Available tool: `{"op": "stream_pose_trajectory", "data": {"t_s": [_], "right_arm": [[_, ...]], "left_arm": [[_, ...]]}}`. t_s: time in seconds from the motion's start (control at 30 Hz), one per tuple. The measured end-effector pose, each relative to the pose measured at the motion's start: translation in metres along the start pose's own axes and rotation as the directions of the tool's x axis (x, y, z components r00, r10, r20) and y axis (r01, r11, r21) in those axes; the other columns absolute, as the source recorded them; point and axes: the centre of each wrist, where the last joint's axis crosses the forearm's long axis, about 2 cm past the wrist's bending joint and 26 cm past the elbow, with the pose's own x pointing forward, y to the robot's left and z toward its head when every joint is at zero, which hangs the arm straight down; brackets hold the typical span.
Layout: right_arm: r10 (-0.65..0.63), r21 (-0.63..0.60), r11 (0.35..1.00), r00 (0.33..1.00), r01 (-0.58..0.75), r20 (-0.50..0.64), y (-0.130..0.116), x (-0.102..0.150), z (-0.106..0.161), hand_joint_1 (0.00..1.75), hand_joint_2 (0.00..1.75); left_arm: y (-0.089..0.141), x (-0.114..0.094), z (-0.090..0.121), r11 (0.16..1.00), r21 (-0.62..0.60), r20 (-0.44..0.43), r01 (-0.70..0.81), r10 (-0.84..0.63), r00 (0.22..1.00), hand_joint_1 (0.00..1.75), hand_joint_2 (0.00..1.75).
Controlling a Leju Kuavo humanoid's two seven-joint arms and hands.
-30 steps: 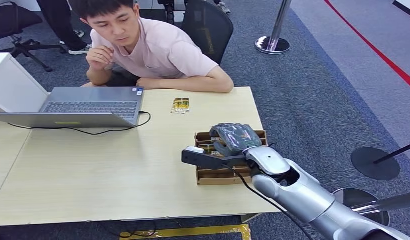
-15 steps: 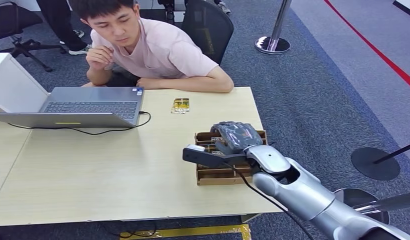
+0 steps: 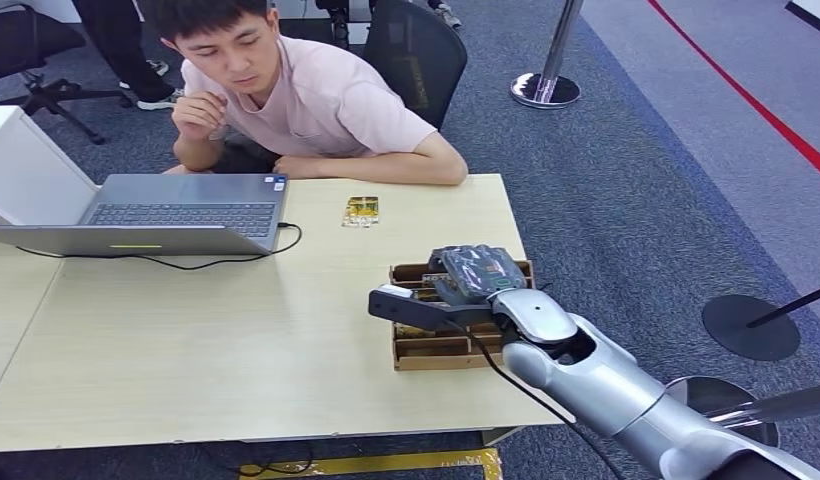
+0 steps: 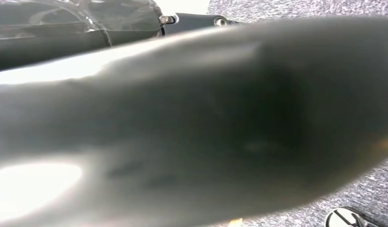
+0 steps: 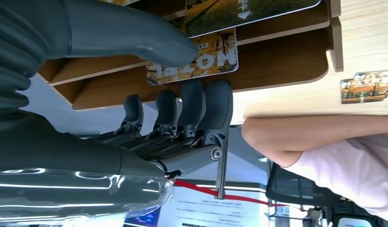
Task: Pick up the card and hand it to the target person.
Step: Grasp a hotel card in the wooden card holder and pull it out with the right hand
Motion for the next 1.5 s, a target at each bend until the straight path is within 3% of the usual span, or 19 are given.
{"op": "stream_pose_trajectory", "data": {"t_s": [0.7,0.87,1.0,1.2,1.5], "right_arm": [[0.001,0.004,1.0,1.0,-0.001,0.004,0.0012,0.0002,-0.0006,1.03,1.75],[0.0,0.004,1.0,1.0,0.0,0.005,0.0013,0.0008,-0.0007,1.18,1.75],[0.0,0.004,1.0,1.0,0.0,0.005,0.0014,0.0008,-0.0007,1.38,1.75],[0.0,0.005,1.0,1.0,0.0,0.007,0.0015,0.0014,-0.0007,1.5,1.75],[-0.003,0.004,1.0,1.0,0.003,0.009,0.0014,0.0026,-0.0009,1.5,1.75]], "left_arm": [[0.0,0.0,0.0,1.0,0.001,0.008,0.0,0.0,1.0,0.0,0.0],[0.0,0.0,0.0,1.0,0.0,0.023,0.0,0.0,1.0,0.0,0.0],[0.0,0.0,0.0,1.0,-0.001,0.034,-0.002,0.002,0.999,0.0,1.75],[0.0,-0.0001,0.0,1.0,-0.004,0.045,-0.013,0.013,0.999,0.0,1.75],[0.0,-0.0001,-0.0001,1.0,-0.011,0.053,-0.011,0.011,0.999,0.0,1.75]]}}
